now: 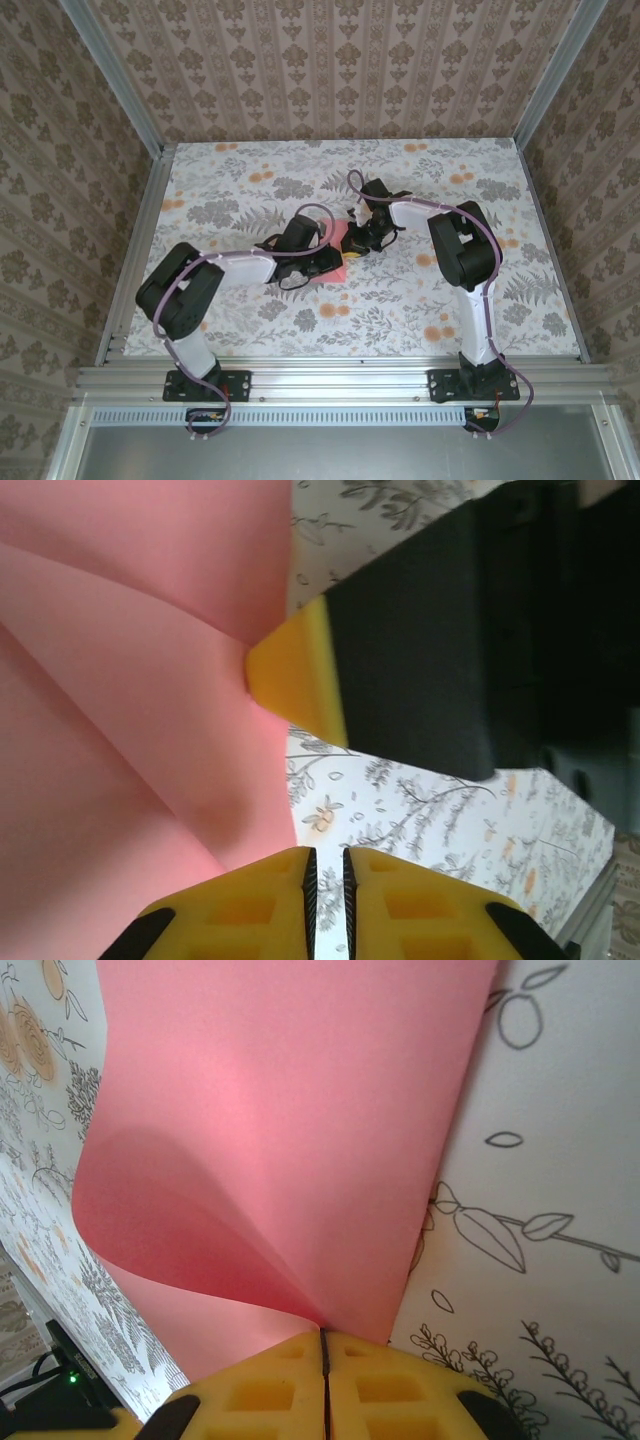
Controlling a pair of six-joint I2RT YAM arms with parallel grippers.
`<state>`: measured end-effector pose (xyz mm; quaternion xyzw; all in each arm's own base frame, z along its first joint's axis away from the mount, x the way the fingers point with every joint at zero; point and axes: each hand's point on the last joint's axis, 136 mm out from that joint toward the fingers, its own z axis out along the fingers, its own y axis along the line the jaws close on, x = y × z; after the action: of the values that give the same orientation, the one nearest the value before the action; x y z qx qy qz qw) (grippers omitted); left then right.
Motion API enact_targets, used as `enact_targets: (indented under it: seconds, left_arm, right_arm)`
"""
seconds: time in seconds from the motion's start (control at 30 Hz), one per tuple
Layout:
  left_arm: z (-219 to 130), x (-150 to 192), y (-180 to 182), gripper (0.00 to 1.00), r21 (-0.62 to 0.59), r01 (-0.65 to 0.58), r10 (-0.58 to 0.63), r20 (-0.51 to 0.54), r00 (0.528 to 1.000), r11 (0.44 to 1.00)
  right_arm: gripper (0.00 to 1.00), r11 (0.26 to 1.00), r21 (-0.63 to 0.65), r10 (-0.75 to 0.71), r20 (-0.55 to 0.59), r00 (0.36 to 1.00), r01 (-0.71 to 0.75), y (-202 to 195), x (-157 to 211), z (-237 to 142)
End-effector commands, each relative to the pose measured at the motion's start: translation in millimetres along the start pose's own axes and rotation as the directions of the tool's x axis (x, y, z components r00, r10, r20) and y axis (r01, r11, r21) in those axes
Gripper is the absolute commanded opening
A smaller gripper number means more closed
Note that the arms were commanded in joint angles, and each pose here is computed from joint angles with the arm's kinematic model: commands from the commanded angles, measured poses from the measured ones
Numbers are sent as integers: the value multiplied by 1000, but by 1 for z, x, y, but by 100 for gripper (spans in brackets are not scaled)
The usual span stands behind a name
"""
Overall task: Fold a paper plane with a square sheet of paper (pick it up from the middle)
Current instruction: Fold the triangle a second time at the center of the table.
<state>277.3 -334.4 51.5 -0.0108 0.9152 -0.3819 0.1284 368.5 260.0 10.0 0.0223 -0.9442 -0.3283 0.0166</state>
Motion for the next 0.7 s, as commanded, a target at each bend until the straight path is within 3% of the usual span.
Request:
enact_targets:
  seconds: [0.0, 0.67]
  left_arm:
    - [7, -10, -6, 17, 14, 19, -19, 12, 1000, 1000]
    - [16, -8, 28, 14, -94, 92, -88, 42, 995, 991]
  right_arm:
    - [10, 970, 222, 117, -72, 990, -99, -64, 27, 25]
    - [18, 975, 203, 112, -74, 991, -95, -61, 26, 25]
